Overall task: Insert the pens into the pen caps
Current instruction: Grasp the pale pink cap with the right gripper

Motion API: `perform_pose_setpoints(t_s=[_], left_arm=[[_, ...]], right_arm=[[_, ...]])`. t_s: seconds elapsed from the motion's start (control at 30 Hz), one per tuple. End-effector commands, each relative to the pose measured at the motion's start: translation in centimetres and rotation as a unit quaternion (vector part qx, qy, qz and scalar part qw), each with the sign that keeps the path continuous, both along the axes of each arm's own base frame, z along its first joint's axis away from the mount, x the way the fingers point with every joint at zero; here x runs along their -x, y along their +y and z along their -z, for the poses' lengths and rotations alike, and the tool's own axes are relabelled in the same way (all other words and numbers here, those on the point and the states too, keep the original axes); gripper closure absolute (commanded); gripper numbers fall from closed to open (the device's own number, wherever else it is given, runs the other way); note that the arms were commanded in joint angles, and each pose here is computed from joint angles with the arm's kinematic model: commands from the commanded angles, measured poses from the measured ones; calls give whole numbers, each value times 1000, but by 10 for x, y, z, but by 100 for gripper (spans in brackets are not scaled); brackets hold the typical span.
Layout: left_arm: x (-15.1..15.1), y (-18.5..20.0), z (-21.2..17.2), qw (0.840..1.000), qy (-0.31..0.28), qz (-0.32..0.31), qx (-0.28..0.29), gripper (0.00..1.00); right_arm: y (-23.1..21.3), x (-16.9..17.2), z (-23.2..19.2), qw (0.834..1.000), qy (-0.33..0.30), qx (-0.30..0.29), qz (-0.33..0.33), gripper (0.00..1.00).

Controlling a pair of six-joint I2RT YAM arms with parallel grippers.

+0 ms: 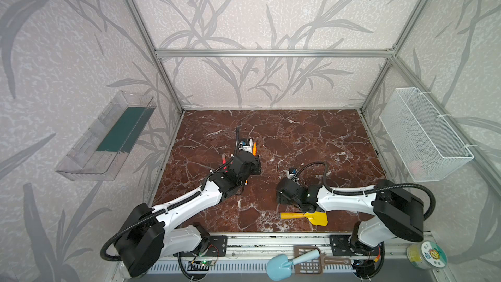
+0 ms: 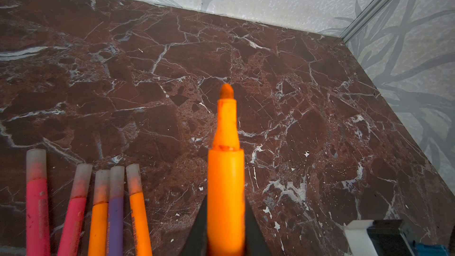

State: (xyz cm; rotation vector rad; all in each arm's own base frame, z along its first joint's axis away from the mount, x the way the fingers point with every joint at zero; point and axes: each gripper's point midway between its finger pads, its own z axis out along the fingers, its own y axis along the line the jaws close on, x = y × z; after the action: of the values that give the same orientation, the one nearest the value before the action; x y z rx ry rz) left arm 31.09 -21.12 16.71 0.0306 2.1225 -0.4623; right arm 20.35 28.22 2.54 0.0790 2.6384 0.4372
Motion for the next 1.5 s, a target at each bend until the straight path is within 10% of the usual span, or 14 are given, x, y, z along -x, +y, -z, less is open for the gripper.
perform_pose_setpoints(t_s=[0.0,0.4,0.67,1.47], left_arm=[[1,4,-5,1000,-5,-8,3,100],[2,5,-6,1000,-6,-8,4,100],[1,5,-5,1000,-6,-11,0,100],[0,6,-5,1000,-5,-13,0,100]], right_arm=[[-1,4,12,999,21,38,-17,31],[-39,10,14,992,7,126,-9,37],[-36,14,15,991,7,133,-32,65],[-37,23,18,984,1,171,-50,76]])
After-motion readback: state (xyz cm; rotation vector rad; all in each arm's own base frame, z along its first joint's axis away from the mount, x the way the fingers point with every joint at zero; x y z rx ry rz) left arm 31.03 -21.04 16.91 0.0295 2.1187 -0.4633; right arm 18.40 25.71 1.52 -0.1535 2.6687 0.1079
